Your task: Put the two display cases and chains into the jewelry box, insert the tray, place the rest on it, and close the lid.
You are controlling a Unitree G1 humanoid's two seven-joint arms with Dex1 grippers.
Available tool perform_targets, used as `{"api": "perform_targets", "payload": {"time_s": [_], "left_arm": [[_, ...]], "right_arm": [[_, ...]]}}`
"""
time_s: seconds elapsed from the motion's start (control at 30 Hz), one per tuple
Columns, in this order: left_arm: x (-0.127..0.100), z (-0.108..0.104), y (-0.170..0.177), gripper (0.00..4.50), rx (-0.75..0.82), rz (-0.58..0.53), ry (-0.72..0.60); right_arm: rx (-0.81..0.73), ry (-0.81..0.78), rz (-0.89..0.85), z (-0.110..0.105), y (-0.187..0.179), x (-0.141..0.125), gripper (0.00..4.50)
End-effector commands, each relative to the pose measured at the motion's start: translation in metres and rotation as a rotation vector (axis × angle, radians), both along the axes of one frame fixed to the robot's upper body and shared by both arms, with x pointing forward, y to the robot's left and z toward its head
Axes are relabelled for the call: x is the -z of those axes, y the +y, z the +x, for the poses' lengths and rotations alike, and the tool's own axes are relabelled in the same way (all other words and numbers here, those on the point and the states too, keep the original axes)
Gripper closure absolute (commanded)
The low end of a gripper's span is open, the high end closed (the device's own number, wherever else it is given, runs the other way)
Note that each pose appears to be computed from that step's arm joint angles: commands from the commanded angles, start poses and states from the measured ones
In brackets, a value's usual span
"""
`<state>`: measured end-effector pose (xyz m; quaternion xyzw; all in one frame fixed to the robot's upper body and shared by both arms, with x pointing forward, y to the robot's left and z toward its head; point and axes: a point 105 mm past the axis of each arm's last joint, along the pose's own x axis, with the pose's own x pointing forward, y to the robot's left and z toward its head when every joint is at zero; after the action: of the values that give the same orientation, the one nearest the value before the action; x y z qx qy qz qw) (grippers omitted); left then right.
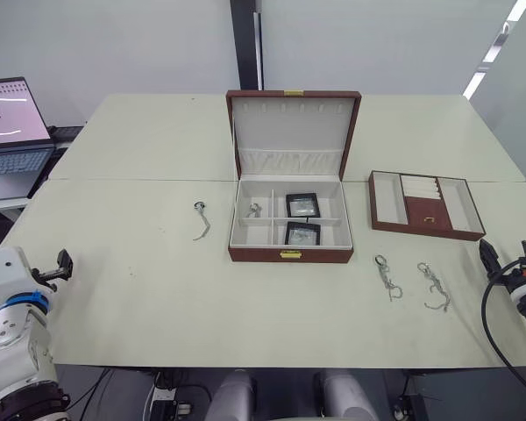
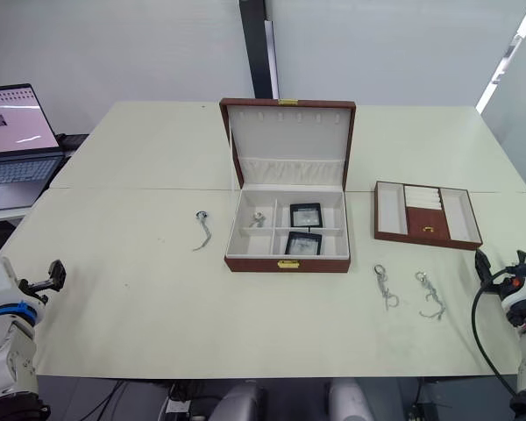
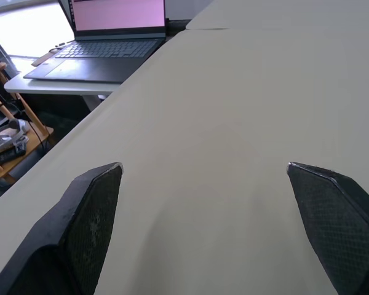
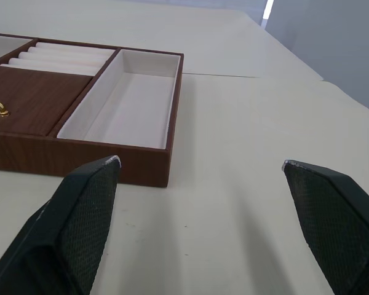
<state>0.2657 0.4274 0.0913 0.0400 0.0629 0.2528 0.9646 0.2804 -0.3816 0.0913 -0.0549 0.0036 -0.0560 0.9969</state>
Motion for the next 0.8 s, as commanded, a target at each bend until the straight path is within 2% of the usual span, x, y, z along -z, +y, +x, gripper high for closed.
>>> {"api": "perform_targets", "payload": {"time_s": [0.03,0.17,0.43,0.6,0.8], "left_arm": [[-0.02,0.004,0.001,0.06,-0.001,0.041,-0.046],[-0.023,0.012,-0.007,0.06,0.02,0.019,-0.066],[-0.03,0.038,-0.048,0.06,0.075,-0.023,-0.127],[-0.028,0.061,-0.1,0.06,0.179,-0.069,-0.15],[-0.034,0.082,-0.152,0.06,0.263,-0.089,-0.188]], "right_arm": [[-0.007,-0.038,-0.031,0.0,-0.003,-0.012,0.0],[-0.123,-0.081,-0.018,0.003,0.012,-0.027,0.0],[-0.611,-0.056,-0.028,0.006,0.094,-0.062,0.0],[-0.981,0.014,-0.049,-0.014,0.169,-0.067,0.0],[-1.164,-0.006,-0.084,-0.028,0.221,-0.08,0.0]]}}
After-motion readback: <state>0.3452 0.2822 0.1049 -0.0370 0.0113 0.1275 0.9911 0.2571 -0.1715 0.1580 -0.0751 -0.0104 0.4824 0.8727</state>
